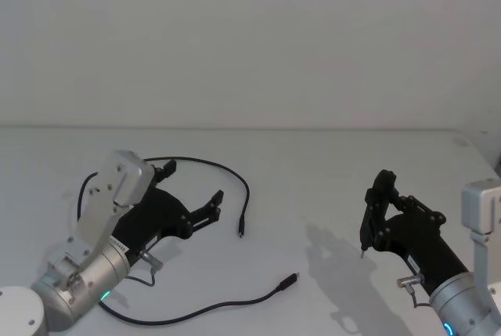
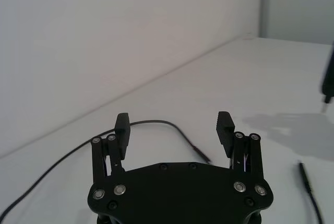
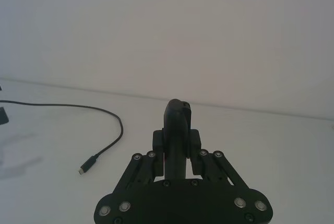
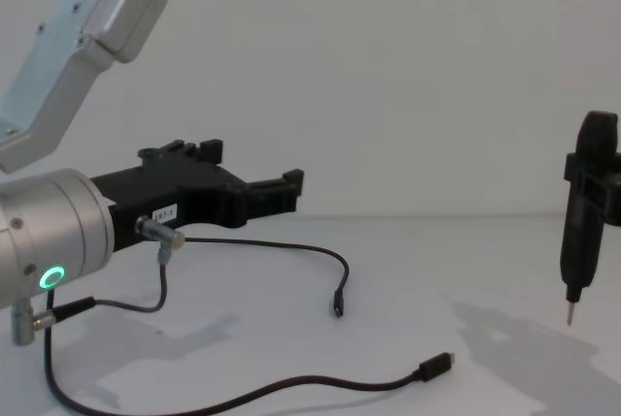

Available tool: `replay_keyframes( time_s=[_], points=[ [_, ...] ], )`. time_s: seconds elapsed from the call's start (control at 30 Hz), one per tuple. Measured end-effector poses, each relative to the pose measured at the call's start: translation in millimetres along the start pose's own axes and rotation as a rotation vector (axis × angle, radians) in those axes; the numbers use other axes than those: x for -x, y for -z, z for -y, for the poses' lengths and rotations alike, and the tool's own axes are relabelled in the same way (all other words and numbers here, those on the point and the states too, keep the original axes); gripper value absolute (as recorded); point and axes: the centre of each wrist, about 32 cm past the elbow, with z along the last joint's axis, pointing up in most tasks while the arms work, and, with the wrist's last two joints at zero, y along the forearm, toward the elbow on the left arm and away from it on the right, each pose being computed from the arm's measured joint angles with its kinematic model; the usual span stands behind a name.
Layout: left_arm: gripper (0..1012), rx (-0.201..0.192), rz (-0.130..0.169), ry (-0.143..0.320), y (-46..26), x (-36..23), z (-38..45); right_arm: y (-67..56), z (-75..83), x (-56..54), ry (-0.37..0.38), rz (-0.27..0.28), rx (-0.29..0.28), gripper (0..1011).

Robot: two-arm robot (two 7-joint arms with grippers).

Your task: Pick up the data cable with the one hand.

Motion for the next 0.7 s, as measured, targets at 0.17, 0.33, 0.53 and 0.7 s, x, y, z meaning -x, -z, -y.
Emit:
replay_keyframes(
  time_s=[0.17,0.33,0.53,0.7],
  points=[
    [1001,-0.007,-0.023,0.080,-1.2,-5.0,-2.9,0.0,0.0,0.0,0.000,0.000,0.000,279],
    [1001,-0.023,-0.044,0.151,-1.9,-10.2,-6.4,0.0,0.0,0.0,0.000,0.000,0.000,279],
    [1001,-0.058,-0.074,0.251,-2.3,-18.7,-12.3,0.0,0.0,0.0,0.000,0.000,0.000,279],
    [1001,-0.105,-0.100,0.344,-2.1,-27.7,-18.2,0.0,0.0,0.0,0.000,0.000,0.000,279]
  ],
)
